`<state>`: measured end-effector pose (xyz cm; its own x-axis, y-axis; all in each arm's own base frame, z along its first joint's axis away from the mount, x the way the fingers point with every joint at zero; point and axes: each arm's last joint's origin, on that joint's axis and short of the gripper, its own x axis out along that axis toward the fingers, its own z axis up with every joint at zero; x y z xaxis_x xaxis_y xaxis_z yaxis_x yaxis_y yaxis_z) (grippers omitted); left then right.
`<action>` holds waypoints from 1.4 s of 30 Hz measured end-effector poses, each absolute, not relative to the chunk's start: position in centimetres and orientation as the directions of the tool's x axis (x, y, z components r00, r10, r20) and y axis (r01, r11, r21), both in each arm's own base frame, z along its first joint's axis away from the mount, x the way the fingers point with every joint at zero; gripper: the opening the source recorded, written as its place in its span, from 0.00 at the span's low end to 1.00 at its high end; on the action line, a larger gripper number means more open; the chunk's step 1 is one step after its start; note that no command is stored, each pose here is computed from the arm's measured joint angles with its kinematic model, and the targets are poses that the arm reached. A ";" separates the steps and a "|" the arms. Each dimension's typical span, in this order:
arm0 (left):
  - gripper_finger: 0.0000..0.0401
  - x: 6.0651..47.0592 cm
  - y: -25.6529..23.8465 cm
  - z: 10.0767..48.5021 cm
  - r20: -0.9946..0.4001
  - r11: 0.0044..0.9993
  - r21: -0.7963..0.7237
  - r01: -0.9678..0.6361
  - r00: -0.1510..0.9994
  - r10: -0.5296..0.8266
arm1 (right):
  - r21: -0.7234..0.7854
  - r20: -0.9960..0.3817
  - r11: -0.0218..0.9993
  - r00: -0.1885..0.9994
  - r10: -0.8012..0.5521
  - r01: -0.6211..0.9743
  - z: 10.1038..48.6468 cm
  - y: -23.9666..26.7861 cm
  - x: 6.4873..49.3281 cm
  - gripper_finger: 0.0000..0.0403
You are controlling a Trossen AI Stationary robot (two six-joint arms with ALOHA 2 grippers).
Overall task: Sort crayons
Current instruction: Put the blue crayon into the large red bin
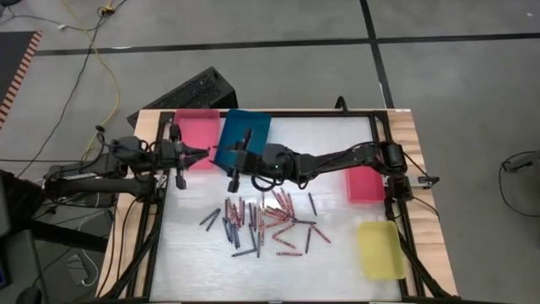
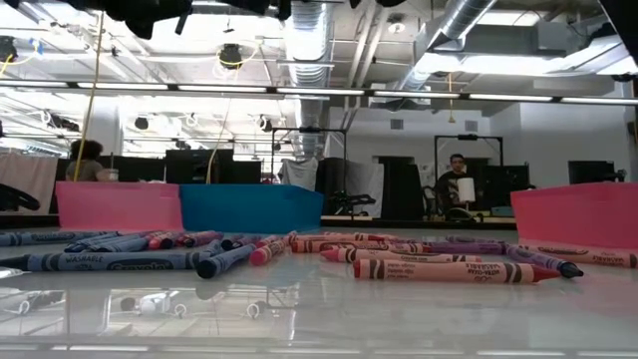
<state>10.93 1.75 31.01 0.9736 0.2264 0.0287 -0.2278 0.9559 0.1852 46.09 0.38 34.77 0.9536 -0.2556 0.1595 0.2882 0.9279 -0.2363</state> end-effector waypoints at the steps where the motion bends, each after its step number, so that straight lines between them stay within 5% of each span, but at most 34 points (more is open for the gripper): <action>1: 0.02 11.0 1.8 31.0 0.027 0.956 0.186 -0.227 0.974 0.226 | -0.224 0.162 0.930 0.952 -0.259 0.291 34.8 0.2 46.1 0.52; 27: 0.02 12.4 2.0 31.1 0.037 0.946 0.229 -0.231 0.973 0.229 | -0.151 0.211 0.972 0.966 -0.146 0.180 35.2 -1.4 46.1 0.50; 42: 0.02 12.4 2.0 31.1 0.035 0.938 0.237 -0.252 0.967 0.251 | -0.142 0.166 0.971 0.972 -0.166 0.190 34.8 -2.5 46.1 0.12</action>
<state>12.42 2.03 31.05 0.9674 0.2509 0.0348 -0.2519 0.9384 0.2366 46.10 -2.52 34.82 0.9720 -0.1661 0.1661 0.1902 0.9714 -0.1420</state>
